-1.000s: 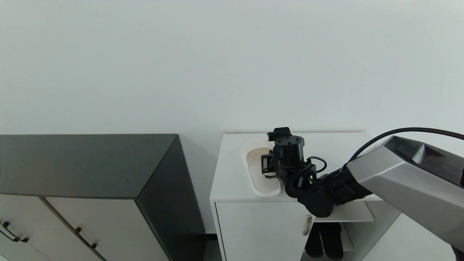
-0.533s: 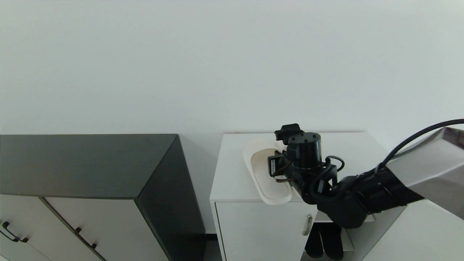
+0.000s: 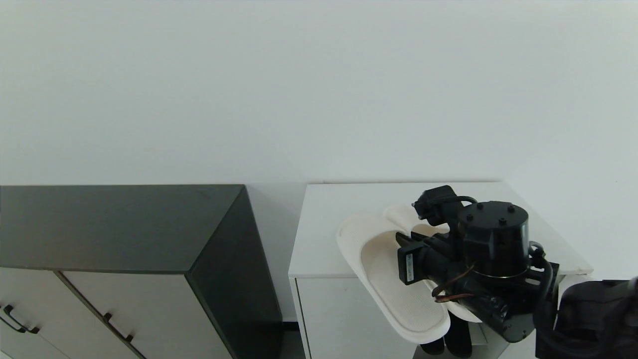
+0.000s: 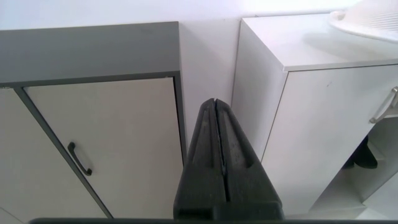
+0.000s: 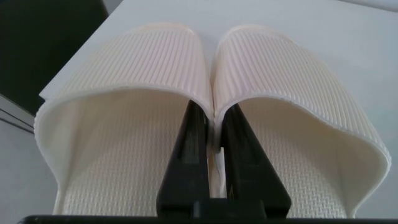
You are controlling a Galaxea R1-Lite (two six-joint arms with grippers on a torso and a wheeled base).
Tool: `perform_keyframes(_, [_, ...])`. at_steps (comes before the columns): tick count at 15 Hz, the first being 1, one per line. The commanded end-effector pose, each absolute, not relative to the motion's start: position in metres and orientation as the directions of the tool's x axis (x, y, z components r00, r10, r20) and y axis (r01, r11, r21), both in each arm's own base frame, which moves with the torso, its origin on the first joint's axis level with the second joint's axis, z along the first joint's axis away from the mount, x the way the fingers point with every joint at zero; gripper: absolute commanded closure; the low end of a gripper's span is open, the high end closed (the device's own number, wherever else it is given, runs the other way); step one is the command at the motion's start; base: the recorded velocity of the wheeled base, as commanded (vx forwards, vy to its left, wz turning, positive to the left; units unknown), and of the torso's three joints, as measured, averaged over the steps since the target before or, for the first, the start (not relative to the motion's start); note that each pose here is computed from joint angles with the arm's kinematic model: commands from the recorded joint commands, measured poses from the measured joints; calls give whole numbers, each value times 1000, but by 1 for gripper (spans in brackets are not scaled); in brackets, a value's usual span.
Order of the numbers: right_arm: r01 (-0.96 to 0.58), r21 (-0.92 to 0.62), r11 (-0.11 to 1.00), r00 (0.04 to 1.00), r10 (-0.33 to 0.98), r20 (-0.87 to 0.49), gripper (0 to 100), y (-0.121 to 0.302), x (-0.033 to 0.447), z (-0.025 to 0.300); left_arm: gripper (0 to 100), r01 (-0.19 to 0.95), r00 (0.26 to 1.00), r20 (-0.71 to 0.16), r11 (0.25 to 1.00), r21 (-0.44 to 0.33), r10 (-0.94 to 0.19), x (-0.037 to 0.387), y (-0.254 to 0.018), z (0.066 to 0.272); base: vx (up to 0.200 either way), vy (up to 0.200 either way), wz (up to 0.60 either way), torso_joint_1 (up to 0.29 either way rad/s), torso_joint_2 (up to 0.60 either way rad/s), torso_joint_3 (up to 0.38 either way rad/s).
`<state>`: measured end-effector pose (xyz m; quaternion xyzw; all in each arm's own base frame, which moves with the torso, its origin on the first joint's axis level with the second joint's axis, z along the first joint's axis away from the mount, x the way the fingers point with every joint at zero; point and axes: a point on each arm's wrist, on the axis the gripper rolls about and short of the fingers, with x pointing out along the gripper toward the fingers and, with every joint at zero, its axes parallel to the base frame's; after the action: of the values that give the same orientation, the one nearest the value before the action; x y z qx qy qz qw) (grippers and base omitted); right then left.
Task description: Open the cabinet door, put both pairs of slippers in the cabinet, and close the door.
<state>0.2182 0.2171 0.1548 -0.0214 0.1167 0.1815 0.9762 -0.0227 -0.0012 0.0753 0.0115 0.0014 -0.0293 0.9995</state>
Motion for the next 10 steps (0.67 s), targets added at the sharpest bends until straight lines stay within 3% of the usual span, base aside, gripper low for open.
perform_keyframes(1, [-363,12,932,909,357,-215,100,212,212,162,100,58,998,-3,998,21,-58,-23,-1,75,0,0,0,0,0,0])
perform_keyframes(10, [-363,4,932,906,354,-232,100,214,214,156,100,58,998,-3,998,23,-58,-23,-1,75,0,0,0,0,0,0])
